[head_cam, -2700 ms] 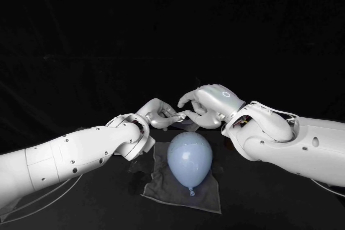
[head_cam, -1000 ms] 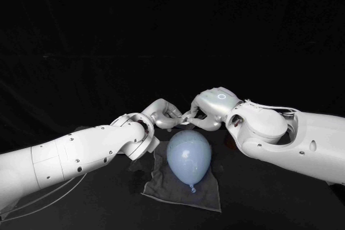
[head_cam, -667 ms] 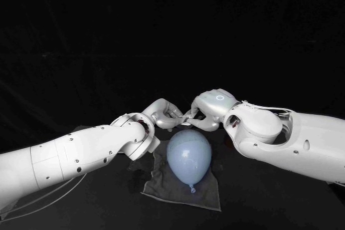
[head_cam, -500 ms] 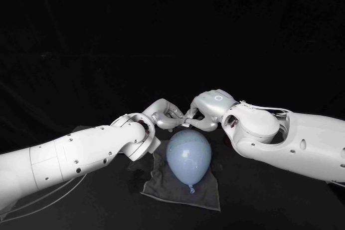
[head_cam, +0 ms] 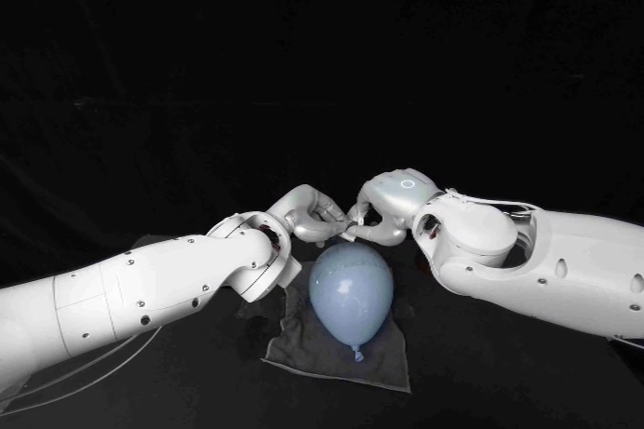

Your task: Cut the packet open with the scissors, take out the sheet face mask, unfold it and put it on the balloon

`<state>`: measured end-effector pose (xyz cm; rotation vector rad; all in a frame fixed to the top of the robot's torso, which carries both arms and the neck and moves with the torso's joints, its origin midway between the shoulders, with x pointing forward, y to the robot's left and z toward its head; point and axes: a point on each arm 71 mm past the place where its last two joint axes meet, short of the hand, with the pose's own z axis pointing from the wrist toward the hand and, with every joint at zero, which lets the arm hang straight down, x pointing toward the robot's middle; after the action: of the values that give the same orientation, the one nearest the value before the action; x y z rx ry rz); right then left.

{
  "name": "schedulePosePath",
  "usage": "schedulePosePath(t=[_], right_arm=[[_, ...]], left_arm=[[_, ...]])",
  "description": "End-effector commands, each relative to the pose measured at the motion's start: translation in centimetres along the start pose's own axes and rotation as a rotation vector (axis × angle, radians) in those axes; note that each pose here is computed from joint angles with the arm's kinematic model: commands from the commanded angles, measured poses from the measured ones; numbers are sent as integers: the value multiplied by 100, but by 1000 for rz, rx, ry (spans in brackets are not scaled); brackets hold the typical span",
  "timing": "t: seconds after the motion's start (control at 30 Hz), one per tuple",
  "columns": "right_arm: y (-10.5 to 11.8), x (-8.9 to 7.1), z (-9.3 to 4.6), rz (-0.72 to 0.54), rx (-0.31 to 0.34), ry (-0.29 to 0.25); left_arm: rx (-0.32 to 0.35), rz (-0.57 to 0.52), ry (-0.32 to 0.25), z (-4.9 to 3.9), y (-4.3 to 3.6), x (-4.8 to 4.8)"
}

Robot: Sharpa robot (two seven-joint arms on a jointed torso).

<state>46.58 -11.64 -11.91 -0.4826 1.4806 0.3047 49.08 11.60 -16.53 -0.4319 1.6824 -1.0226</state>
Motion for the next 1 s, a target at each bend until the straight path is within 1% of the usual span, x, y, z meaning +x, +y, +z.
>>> schedulePosePath(t=[0.03,0.27,0.33,0.5,0.6,0.7,1.0], right_arm=[[-31,44,-1,-38,27,44],[-41,64,-12,-53,31,60],[-38,56,-23,-47,30,50],[-15,16,-62,-9,25,5],[-7,5,-85,20,26,-3],[-14,9,-104,53,33,8],[-71,67,-118,146,73,92]], left_arm=[[12,-11,-2,-3,-41,4],[9,-15,0,-11,-52,16],[7,-15,2,-11,-53,20],[-1,-15,7,-8,-50,29],[-4,-15,10,-7,-50,35],[-7,-14,13,-6,-49,40],[-9,-14,19,-8,-55,57]])
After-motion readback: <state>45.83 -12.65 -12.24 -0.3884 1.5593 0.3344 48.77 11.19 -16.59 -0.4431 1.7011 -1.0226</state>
